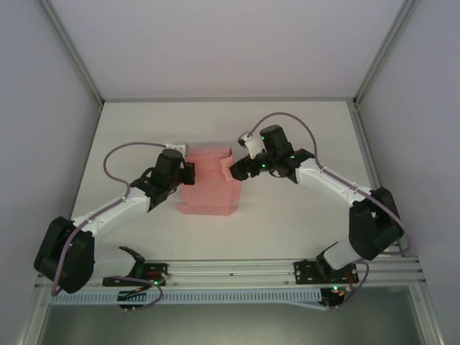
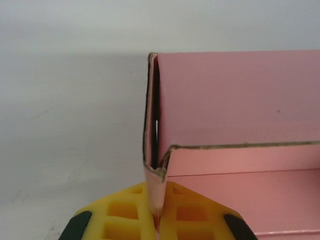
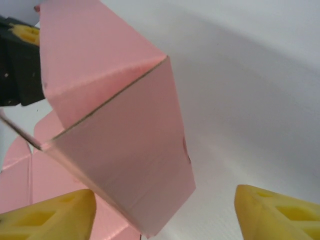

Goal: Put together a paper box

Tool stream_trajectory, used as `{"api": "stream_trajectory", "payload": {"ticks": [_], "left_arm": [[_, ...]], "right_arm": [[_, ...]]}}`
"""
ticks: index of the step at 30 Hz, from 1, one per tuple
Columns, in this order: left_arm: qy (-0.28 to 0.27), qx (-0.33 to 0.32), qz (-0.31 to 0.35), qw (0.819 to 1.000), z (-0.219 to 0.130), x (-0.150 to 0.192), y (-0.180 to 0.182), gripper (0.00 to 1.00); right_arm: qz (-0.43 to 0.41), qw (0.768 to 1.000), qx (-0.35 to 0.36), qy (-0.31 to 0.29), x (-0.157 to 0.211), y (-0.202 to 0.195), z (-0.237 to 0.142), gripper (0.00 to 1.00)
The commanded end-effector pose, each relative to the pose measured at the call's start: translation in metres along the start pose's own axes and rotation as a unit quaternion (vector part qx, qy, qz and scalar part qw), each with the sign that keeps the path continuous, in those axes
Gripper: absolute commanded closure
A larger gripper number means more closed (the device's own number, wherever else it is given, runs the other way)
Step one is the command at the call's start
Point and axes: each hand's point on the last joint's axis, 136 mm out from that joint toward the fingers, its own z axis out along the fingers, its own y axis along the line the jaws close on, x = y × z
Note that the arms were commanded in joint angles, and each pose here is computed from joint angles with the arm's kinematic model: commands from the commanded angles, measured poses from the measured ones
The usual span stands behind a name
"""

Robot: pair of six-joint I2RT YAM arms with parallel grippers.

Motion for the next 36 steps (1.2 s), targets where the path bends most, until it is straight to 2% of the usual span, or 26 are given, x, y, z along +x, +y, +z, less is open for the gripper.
{"api": "stream_trajectory", "payload": {"ticks": [1,3,6,7,9,12,15,18,24,26,29,32,34,35,36], "left_arm": [[-0.019,0.026,-0.008,0.999,-0.002,-0.016,-0.011,1.00],[-0.017,0.026,-0.012,0.999,-0.001,-0.016,-0.012,1.00],[-0.012,0.023,-0.018,0.999,0.003,-0.016,-0.013,1.00],[-0.011,0.018,-0.022,1.000,0.005,-0.016,-0.012,1.00],[-0.006,-0.002,-0.029,1.000,0.009,-0.015,-0.007,1.00],[0.008,-0.079,-0.055,0.995,0.017,-0.009,0.016,1.00],[0.037,-0.182,-0.091,0.978,0.022,0.003,0.048,1.00],[0.065,-0.250,-0.113,0.960,0.022,0.017,0.070,1.00],[0.100,-0.280,-0.130,0.946,0.008,0.031,0.095,1.00],[0.100,-0.286,-0.135,0.943,0.003,0.031,0.099,1.00],[0.097,-0.272,-0.140,0.947,0.003,0.028,0.094,1.00],[0.098,-0.256,-0.141,0.951,0.007,0.024,0.085,1.00],[0.100,-0.228,-0.137,0.959,0.014,0.019,0.074,1.00],[0.100,-0.210,-0.137,0.963,0.017,0.017,0.068,1.00],[0.097,-0.195,-0.134,0.967,0.020,0.015,0.061,1.00]], "right_arm": [[-0.017,0.999,0.040,-0.033,-0.027,-0.003,0.009,0.31],[-0.027,0.995,0.087,-0.031,-0.029,-0.009,0.016,0.39],[-0.012,0.980,0.192,-0.049,-0.036,-0.026,0.022,0.64],[-0.001,0.969,0.238,-0.061,-0.038,-0.033,0.022,0.74],[0.005,0.950,0.303,-0.077,-0.040,-0.040,0.021,0.84],[0.034,0.912,0.400,-0.081,-0.037,-0.060,0.013,1.00],[0.046,0.861,0.502,-0.065,-0.029,-0.085,-0.004,1.00],[0.048,0.808,0.586,-0.046,-0.017,-0.104,-0.023,1.00],[0.023,0.701,0.712,-0.029,-0.001,-0.144,-0.072,1.00],[0.018,0.681,0.732,-0.025,-0.001,-0.150,-0.084,1.00],[0.022,0.682,0.730,-0.038,-0.005,-0.150,-0.083,1.00],[-0.009,0.710,0.702,-0.052,-0.014,-0.139,-0.057,1.00],[-0.024,0.779,0.623,-0.068,-0.016,-0.129,-0.016,0.89],[-0.022,0.827,0.556,-0.079,-0.018,-0.119,0.007,0.89],[-0.018,0.860,0.500,-0.097,-0.021,-0.107,0.022,0.89]]}}
